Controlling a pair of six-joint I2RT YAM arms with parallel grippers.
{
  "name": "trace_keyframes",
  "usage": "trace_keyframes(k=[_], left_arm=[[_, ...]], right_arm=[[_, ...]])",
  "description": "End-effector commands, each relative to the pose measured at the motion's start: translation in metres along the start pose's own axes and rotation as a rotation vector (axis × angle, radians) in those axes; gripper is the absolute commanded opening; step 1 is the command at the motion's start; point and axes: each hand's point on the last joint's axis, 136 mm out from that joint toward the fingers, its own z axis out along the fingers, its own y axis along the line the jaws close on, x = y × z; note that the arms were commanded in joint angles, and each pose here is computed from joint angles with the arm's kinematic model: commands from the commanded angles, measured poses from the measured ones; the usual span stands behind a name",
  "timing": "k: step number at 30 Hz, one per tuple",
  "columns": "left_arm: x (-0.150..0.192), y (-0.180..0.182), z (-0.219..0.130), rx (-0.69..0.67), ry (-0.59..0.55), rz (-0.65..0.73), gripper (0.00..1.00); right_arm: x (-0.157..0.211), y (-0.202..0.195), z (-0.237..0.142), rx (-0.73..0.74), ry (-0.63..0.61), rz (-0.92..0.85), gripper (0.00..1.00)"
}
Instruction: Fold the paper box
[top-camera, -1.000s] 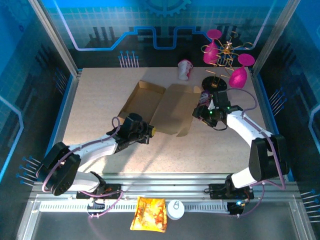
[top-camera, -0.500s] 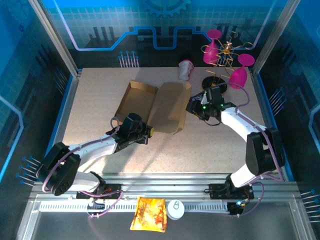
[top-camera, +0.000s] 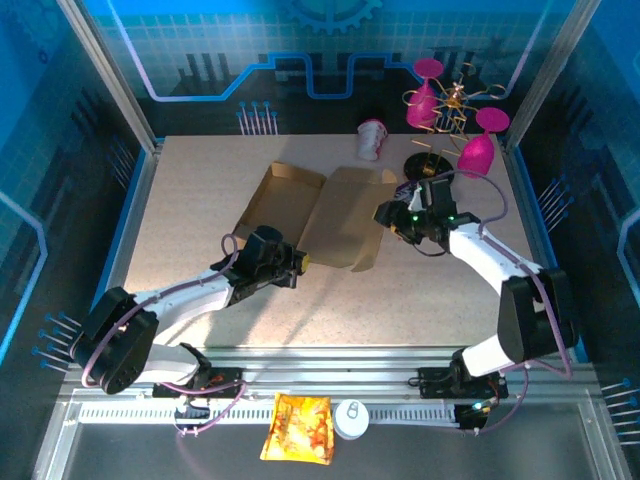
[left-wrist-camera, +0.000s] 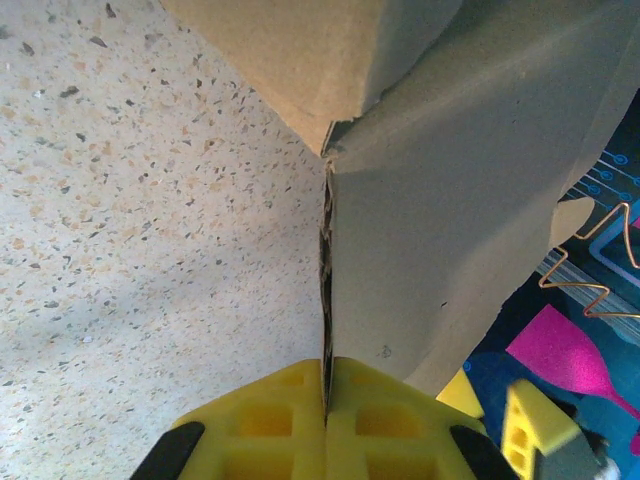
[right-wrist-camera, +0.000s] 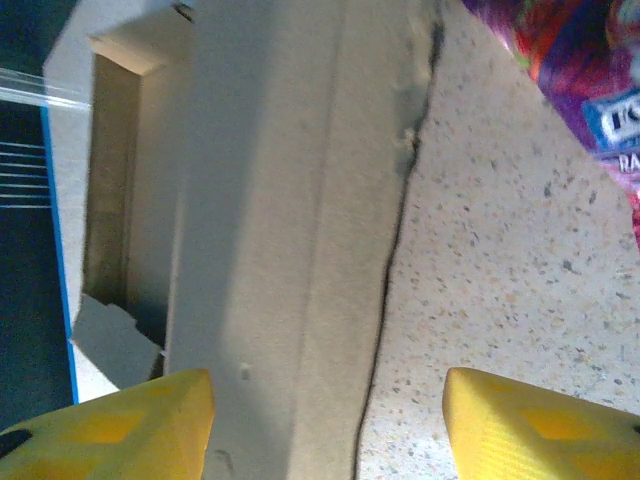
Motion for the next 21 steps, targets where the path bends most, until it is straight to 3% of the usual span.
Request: trace_keyframes(k=[1, 4, 9, 10, 11, 14, 17, 21], left_arm=[[0.007, -0.008, -0.003, 0.017, 0.032, 0.006, 0.00], [0.007, -0.007, -0.003, 0.015, 0.031, 0.006, 0.00], [0.010, -0.011, -0.006, 0.018, 0.037, 0.007, 0.00], [0.011, -0.011, -0.007, 0.015, 0.041, 0.033, 0.02], [0.014, -0.013, -0.008, 0.014, 0.050, 0.047, 0.13], [0.021, -0.022, -0.022, 0.005, 0.060, 0.100, 0.50], [0.029, -0.036, -0.046, 0.004, 0.058, 0.158, 0.60], [0.034, -0.054, -0.082, -0.006, 0.032, 0.228, 0.61]], right_arm=[[0.004, 0.010, 0.010, -0.066, 0.030, 0.005, 0.61], [0.007, 0.014, 0.022, -0.062, 0.066, -0.012, 0.52], [0.008, 0.008, 0.025, 0.066, 0.084, -0.096, 0.19], [0.006, 0.006, 0.022, 0.113, 0.087, -0.127, 0.09], [0.003, 0.002, 0.019, 0.167, 0.089, -0.163, 0.00], [-0.013, -0.002, 0.000, 0.301, 0.079, -0.281, 0.00], [-0.038, 0.013, -0.028, 0.371, 0.039, -0.444, 0.00], [-0.065, 0.043, -0.055, 0.443, 0.006, -0.687, 0.00]])
